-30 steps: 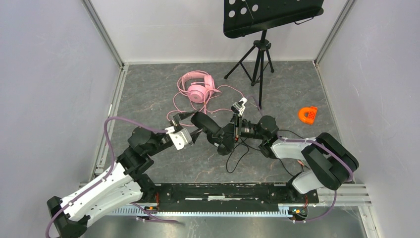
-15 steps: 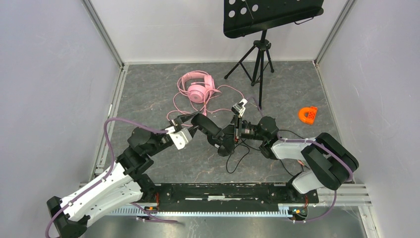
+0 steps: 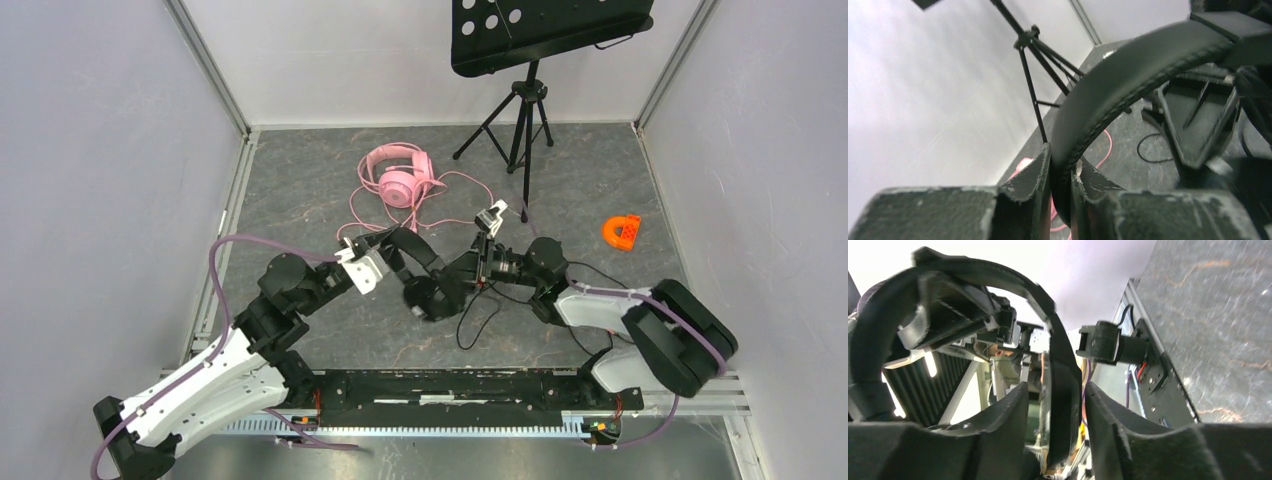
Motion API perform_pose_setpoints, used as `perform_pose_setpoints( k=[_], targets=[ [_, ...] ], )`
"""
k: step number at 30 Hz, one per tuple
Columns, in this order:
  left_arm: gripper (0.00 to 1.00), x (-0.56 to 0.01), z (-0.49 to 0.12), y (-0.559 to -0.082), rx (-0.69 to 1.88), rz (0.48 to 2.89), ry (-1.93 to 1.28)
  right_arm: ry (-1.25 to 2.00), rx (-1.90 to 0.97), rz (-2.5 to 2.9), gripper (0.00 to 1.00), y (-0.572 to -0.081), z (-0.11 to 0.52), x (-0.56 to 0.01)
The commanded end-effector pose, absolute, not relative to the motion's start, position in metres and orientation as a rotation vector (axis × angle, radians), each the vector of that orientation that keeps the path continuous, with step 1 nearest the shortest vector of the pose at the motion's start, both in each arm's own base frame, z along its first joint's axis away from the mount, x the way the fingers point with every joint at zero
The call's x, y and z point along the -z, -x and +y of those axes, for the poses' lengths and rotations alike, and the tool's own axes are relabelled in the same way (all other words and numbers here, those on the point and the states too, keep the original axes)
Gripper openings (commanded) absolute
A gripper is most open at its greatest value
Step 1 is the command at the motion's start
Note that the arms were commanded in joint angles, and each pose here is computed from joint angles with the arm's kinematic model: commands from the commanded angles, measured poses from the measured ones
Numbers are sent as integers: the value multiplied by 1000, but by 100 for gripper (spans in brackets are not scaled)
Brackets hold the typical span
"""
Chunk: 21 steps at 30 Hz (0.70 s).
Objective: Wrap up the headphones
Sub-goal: Pick up the headphones from the center of the board.
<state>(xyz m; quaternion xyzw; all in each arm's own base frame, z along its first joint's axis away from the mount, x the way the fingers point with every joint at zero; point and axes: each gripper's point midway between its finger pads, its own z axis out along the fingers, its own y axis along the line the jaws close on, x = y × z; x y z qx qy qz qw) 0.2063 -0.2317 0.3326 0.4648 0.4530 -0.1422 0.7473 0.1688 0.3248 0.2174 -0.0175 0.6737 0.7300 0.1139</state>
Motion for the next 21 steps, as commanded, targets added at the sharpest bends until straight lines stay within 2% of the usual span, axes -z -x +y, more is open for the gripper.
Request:
perform_pose_setpoints(
  k=[1,3,10,13,16,21],
  targets=[
    [2,-350,-207,-212,297,1096,-860,3,-2008,1804,57,-190,307,-243],
    [2,-352,-192,-216,273,1153,-779,-20,-1954,1789,62,-197,300,-244],
    [2,-345,-136,-224,176,1402,-514,56,-1793,1703,69,-201,277,-253],
    [2,-334,-123,-223,150,1511,-458,192,-1472,1818,72,-219,271,-238],
    [2,-326,-114,-222,142,1616,-383,287,-1156,1740,73,-234,246,-252],
    [2,-320,-107,-218,131,1709,-352,406,-931,1493,72,-230,218,-290]
  ],
)
